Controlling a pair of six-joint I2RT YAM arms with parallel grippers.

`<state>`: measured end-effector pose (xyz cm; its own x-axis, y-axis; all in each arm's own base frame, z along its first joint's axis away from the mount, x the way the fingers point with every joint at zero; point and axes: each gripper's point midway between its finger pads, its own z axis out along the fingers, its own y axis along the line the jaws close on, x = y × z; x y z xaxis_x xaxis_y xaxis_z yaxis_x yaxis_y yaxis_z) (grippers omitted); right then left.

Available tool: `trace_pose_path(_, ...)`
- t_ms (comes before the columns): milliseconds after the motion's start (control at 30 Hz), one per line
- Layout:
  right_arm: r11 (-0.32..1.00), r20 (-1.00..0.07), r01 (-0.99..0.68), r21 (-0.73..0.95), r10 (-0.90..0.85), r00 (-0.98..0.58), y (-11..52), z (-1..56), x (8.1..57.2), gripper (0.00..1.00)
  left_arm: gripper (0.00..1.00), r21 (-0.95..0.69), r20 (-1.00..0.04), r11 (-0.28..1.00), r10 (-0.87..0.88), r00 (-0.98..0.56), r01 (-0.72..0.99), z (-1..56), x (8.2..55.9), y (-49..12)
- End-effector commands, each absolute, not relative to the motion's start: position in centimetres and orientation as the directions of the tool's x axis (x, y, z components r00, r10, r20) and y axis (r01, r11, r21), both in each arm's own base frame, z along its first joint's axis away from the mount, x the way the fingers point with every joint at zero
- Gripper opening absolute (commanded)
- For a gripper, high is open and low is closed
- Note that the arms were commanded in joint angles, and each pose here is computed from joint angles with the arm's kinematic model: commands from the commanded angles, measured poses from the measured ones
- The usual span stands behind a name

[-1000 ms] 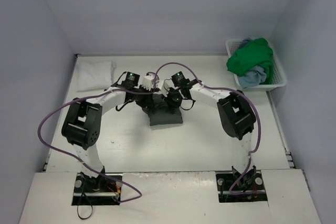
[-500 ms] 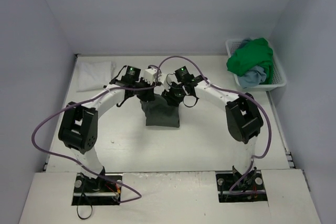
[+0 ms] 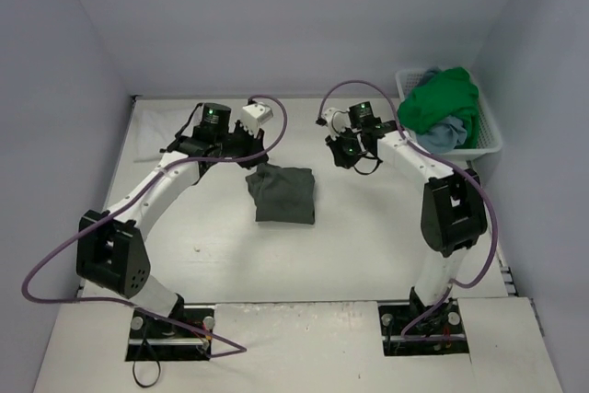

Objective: Fold and stack the t-shirts
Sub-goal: Smooth out wrinkles on the folded tshirt

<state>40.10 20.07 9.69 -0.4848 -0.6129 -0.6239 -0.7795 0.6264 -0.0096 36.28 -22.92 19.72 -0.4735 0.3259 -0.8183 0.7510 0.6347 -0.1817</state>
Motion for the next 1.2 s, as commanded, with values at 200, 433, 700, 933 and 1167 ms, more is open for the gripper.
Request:
trace_pose_path(200, 0.744, -0.625, -0.667, 0.031, -0.506, -0.594, 16.2, 10.4, 41.5, 0.0, 0.0, -0.262, -0.824, 0.56, 0.295, -0.485, 0.786, 18.9, 35.6, -24.9)
trace_pose_path(433, 0.763, -0.633, -0.645, 0.05, -0.475, -0.611, 15.4, 10.6, 41.9, 0.0, 0.0, -0.303, -0.801, 0.556, 0.291, -0.522, 0.774, 17.2, 36.4, -25.6)
trace_pose_path(700, 0.797, -0.621, -0.602, 0.054, -0.445, -0.645, 13.5, 10.0, 42.4, 0.0, 0.0, -0.325, -0.793, 0.532, 0.297, -0.532, 0.782, 16.4, 36.2, -26.6)
trace_pose_path(933, 0.801, -0.616, -0.596, 0.058, -0.441, -0.653, 13.5, 9.8, 42.4, 0.0, 0.0, -0.364, -0.764, 0.529, 0.301, -0.571, 0.766, 14.5, 35.8, -27.2)
trace_pose_path(1167, 0.798, -0.62, -0.599, 0.063, -0.44, -0.65, 13.6, 9.9, 42.3, 0.0, 0.0, -0.315, -0.739, 0.565, 0.359, -0.571, 0.763, 11.6, 36.9, -26.5)
